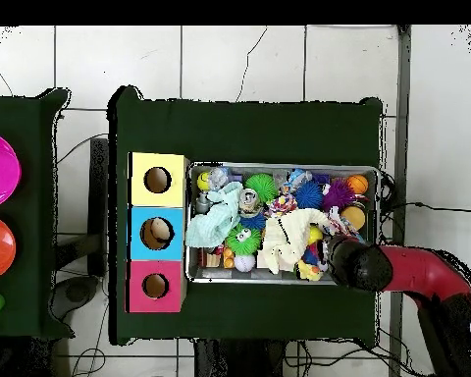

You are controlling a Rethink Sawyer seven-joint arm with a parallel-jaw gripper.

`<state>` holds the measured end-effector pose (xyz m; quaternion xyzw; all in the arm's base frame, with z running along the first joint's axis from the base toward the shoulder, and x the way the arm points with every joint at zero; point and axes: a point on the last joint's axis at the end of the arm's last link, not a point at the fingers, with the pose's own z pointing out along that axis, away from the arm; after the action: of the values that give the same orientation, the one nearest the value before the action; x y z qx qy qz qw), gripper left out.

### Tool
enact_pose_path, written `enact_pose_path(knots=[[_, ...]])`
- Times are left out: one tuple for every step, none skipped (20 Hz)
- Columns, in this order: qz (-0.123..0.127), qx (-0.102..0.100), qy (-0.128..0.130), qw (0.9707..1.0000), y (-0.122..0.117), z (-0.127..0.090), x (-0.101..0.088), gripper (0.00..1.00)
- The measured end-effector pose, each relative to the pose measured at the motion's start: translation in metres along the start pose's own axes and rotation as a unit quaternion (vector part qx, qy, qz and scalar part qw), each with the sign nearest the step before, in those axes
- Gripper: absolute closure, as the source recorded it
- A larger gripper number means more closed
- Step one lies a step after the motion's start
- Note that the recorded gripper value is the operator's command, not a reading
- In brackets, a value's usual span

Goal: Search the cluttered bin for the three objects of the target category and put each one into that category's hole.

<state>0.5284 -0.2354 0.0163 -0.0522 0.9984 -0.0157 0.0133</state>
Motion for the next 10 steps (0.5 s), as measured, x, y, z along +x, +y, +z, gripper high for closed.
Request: enact_pose_path(knots=[[0.001,0.000,0.000,1.0000,-0.001,0.000,0.001,0.00],[0.003,0.000,0.000,1.0000,-0.003,-0.001,0.002,0.00],[0.003,0.000,0.000,1.0000,-0.003,-0.002,0.003,0.00],[0.004,0.000,0.000,1.0000,-0.004,-0.002,0.004,0.00],[0.004,0.000,0.000,1.0000,-0.004,-0.003,0.005,0.00],[0.003,0.000,0.000,1.0000,-0.003,-0.004,0.006,0.00],[0.002,0.000,-0.001,1.0000,-0.002,-0.005,0.007,0.00],[0.001,0.000,-0.001,1.0000,0.000,-0.006,0.008,0.00],[-0.003,0.001,-0.004,1.0000,0.002,-0.009,0.010,0.00],[-0.005,0.002,-0.005,1.0000,0.003,-0.010,0.011,0.00]])
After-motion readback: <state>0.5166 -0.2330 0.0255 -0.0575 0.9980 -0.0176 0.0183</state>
